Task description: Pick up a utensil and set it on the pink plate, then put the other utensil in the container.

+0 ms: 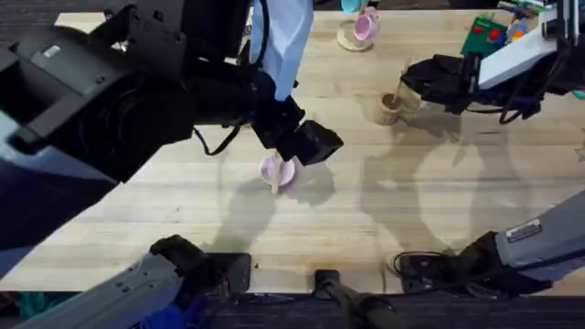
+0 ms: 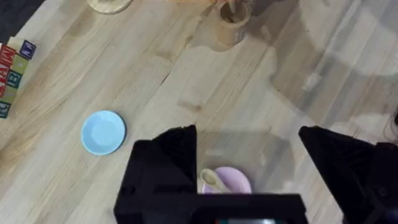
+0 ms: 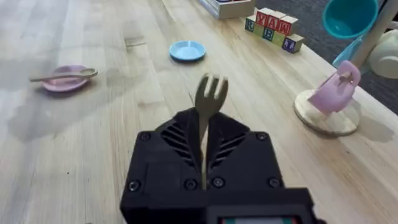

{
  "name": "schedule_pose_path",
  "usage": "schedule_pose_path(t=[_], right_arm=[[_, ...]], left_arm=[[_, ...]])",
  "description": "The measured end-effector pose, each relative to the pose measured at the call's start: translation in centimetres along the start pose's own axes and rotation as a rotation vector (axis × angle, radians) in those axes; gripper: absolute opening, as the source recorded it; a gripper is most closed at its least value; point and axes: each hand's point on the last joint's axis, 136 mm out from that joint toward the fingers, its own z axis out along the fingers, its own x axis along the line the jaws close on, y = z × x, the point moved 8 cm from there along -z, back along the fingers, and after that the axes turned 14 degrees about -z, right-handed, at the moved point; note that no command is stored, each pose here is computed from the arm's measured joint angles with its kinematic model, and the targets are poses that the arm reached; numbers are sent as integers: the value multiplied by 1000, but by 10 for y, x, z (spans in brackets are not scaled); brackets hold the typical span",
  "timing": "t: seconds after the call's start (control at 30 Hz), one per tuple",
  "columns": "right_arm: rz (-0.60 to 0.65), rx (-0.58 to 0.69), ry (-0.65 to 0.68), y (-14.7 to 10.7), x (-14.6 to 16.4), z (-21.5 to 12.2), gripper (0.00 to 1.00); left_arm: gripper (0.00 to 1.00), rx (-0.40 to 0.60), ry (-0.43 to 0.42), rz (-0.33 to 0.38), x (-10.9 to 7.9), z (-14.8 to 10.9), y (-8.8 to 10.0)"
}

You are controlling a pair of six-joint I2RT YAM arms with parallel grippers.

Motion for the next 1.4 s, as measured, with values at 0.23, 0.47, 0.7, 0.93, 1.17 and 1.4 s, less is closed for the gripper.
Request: schedule_pose_path(t=[0.23,0.47,0.7,0.93,1.17,1.4], right_arm=[[0,0,0,0,0,0,31],[41,-1,3,-13,2,1,31],[94,-3,8,-29,7,3,32],[115,-5,7,-29,7,3,808],[143,-5,7,-29,6,3,997],[207,-15,5,-28,6,3,996]], left_arm=[[994,0,0,0,0,0,0],[994,0,0,0,0,0,0],[993,0,0,0,0,0,0],[992,0,0,0,0,0,0],[993,0,0,0,0,0,0],[994,0,0,0,0,0,0]])
